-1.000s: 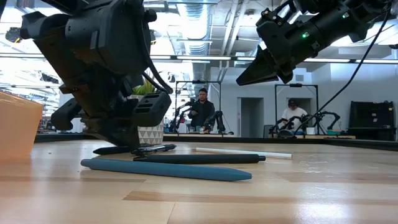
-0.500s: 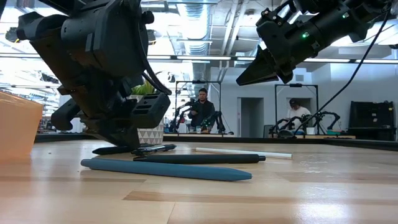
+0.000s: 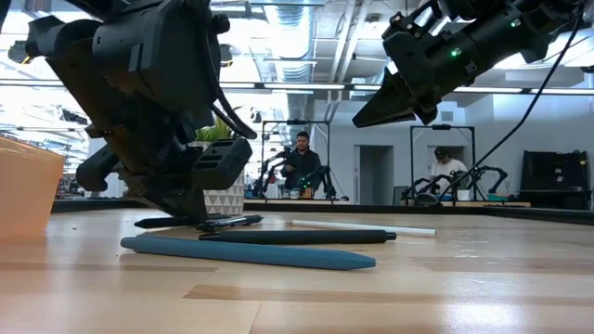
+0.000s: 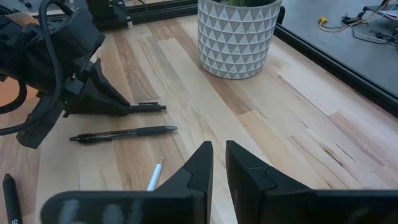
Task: Sort pens & pencils
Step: Put the black pen into the orange bin
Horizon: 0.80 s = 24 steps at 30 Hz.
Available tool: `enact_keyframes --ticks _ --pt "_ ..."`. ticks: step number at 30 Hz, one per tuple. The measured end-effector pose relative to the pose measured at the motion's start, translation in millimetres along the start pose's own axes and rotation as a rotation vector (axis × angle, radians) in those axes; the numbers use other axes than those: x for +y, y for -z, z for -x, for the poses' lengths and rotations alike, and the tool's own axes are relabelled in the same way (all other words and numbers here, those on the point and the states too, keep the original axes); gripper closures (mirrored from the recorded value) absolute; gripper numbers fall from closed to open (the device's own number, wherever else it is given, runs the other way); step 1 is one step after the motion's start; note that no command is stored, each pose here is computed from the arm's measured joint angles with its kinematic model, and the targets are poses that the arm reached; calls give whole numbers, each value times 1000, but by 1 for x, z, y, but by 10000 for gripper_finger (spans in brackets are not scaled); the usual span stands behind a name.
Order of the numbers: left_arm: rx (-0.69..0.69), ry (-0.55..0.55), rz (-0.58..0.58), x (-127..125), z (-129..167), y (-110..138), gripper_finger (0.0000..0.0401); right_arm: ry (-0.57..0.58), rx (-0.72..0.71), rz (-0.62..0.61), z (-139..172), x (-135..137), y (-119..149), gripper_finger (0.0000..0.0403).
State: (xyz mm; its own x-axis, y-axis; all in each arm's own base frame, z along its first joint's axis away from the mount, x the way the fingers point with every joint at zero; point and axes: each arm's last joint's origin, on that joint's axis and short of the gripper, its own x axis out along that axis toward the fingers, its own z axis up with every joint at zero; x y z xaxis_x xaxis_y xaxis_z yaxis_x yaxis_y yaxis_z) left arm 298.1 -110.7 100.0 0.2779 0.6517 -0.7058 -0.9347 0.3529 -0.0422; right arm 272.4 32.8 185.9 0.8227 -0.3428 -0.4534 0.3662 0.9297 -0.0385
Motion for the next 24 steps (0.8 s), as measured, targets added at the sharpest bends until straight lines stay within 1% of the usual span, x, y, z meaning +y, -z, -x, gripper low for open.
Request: enact_keyframes --ticks 10,15,19,24 --pt "-22 28 -26 -1 7 -16 382 0 0 0 0 0 0 336" --pt "-8 61 -44 -3 11 -27 382 0 0 0 0 0 0 336" --pt "13 90 -65 -3 17 -42 382 0 0 0 0 0 0 336" --pt "27 127 -124 1 26 -67 382 -2 0 -22 0 0 0 336"
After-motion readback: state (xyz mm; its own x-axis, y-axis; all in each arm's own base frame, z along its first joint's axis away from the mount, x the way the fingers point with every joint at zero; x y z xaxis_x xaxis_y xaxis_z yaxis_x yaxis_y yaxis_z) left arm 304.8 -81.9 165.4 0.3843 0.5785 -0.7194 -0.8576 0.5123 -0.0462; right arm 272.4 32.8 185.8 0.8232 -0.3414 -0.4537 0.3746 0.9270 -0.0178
